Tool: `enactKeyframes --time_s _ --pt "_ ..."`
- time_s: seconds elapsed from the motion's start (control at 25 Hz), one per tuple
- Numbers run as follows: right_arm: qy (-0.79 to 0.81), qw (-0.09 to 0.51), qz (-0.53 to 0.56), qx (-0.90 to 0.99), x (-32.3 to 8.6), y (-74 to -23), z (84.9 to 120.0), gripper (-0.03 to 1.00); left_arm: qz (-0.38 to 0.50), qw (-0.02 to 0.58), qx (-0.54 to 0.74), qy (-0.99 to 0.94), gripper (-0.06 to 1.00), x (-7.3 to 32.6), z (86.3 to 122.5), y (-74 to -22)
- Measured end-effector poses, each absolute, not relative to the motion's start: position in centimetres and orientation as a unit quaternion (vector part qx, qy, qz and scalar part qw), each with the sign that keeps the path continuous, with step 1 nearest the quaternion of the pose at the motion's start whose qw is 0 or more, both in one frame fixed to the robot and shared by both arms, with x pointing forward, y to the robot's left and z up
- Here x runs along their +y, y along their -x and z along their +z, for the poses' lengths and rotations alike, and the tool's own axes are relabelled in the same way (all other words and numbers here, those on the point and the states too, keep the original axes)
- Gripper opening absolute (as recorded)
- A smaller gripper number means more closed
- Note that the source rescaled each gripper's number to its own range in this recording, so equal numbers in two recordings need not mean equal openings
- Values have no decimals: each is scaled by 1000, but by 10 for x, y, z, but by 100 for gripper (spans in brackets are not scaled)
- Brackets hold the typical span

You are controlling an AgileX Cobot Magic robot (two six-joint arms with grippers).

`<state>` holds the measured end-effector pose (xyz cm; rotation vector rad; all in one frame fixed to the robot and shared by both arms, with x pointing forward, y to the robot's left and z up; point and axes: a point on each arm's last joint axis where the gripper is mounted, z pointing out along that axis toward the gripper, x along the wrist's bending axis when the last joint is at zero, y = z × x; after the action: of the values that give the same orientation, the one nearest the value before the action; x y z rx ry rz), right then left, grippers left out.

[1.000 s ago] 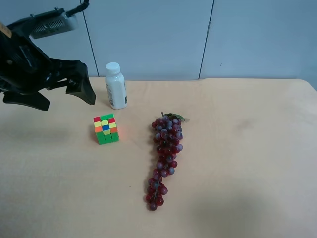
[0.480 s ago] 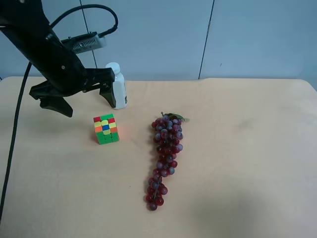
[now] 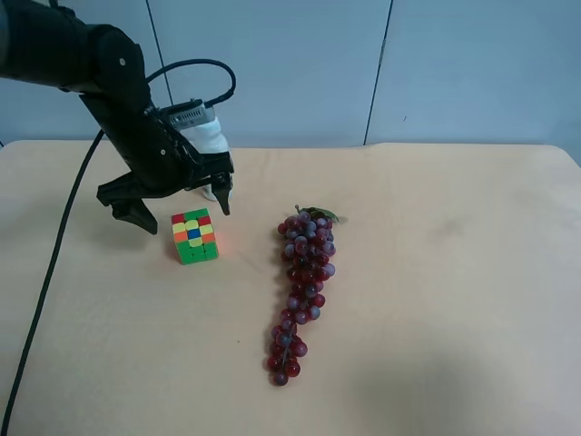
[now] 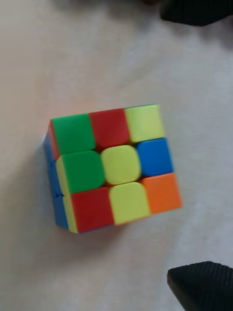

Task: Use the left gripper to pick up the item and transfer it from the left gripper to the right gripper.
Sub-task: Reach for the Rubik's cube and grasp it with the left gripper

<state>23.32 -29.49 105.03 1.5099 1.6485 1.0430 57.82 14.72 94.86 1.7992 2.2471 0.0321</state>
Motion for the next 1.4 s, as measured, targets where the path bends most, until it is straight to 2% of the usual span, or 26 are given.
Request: enactKeyframes --time_s 0.36,0.88,1.28,1.32,1.36,1.4 --pt "-578 331 399 631 -295 -233 1050 99 18 115 797 -593 100 146 913 -588" --pt "-578 331 399 631 -295 -233 1050 99 52 125 823 -552 100 150 907 -595" --pt "-578 331 399 631 -295 -233 1050 99 47 92 827 -552 99 152 894 -593" --pt "-578 331 399 631 -295 -233 1050 99 47 88 827 -552 95 152 893 -592" --pt "-578 331 399 631 -295 -233 1050 99 47 85 827 -554 86 152 893 -592" --pt "-578 331 399 631 -295 -233 1050 99 47 83 825 -557 72 152 893 -591"
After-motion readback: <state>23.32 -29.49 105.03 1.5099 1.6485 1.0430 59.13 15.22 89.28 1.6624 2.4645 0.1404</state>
